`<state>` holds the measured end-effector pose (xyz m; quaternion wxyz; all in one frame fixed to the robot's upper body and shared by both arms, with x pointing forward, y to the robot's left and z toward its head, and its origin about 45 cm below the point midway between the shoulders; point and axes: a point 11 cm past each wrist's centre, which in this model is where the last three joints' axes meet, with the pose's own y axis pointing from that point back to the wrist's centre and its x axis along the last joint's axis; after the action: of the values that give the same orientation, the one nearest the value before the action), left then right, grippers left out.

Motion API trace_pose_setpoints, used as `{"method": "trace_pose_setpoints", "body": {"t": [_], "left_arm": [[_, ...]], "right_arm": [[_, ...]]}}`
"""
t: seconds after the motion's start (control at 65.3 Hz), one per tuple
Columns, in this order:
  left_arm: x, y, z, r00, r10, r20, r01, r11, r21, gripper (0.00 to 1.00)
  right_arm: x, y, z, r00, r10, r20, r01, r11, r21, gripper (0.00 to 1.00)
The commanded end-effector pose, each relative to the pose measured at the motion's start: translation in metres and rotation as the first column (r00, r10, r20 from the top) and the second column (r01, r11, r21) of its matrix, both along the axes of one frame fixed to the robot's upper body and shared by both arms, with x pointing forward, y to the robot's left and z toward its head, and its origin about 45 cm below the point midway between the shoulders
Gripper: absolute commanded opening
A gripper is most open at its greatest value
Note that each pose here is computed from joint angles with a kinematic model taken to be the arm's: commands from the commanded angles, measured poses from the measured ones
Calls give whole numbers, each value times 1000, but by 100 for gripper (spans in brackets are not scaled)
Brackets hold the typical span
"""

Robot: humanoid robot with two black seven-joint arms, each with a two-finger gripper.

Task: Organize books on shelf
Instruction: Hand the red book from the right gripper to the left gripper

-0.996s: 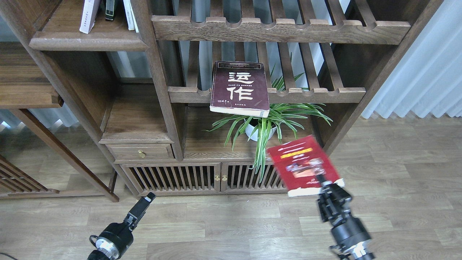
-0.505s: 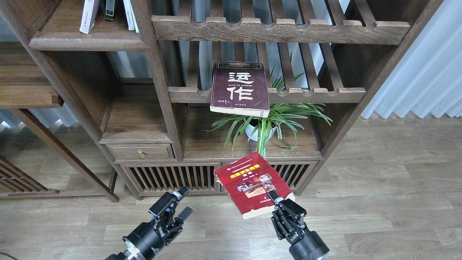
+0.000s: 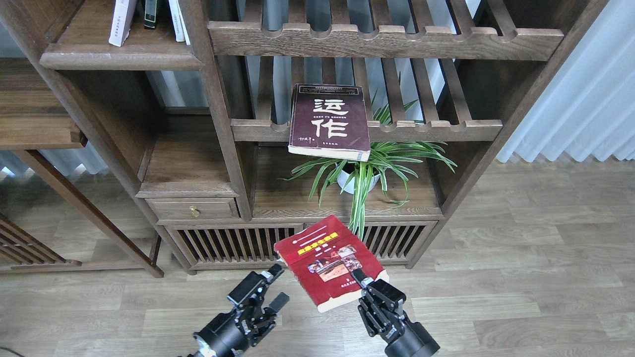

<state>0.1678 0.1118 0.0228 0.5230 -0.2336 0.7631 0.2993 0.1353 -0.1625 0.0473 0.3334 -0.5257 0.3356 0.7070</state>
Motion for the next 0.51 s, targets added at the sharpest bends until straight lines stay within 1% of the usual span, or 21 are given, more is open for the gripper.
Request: {"method": "trace_pose_setpoints", "body": {"t": [0.0,0.046,0.168,0.184,0.276,0.337,0.383,0.429,0.49], "left_arm": [[-3,1,-4,1000,-4,-11,4,1000,9,75],[-2,2,-5,1000,-1,-12,1,1000,13,73],[1,3,-6,1000,3,-11,-2,1000,20,72],[4,3,-5,1000,1,-4,-1,1000,20,70],[9,3,-3,1000,-3,9,3,1000,23,67],[13,3,-2,1000,-2,16,2,1000,25,64],[16,5,-1,1000,3,19,-3,1000,28,59],[17,7,-3,1000,10,16,-10,999,35,53],[18,8,-3,1000,12,17,-13,999,36,48]], "right_arm": [[-1,1,0,1000,4,-2,-4,1000,1,6],[-2,2,0,1000,7,-2,-7,1000,1,6],[-2,3,0,1000,16,-2,-16,1000,3,6],[-4,6,0,1000,28,-3,-28,1000,6,6],[-7,9,-1,999,42,-5,-42,999,6,6],[-9,11,-2,998,54,-10,-54,998,8,7],[-10,11,-2,998,58,-13,-58,998,9,7],[-12,12,-3,998,63,-16,-63,998,9,7],[-13,12,-4,998,63,-19,-62,998,9,7]]}}
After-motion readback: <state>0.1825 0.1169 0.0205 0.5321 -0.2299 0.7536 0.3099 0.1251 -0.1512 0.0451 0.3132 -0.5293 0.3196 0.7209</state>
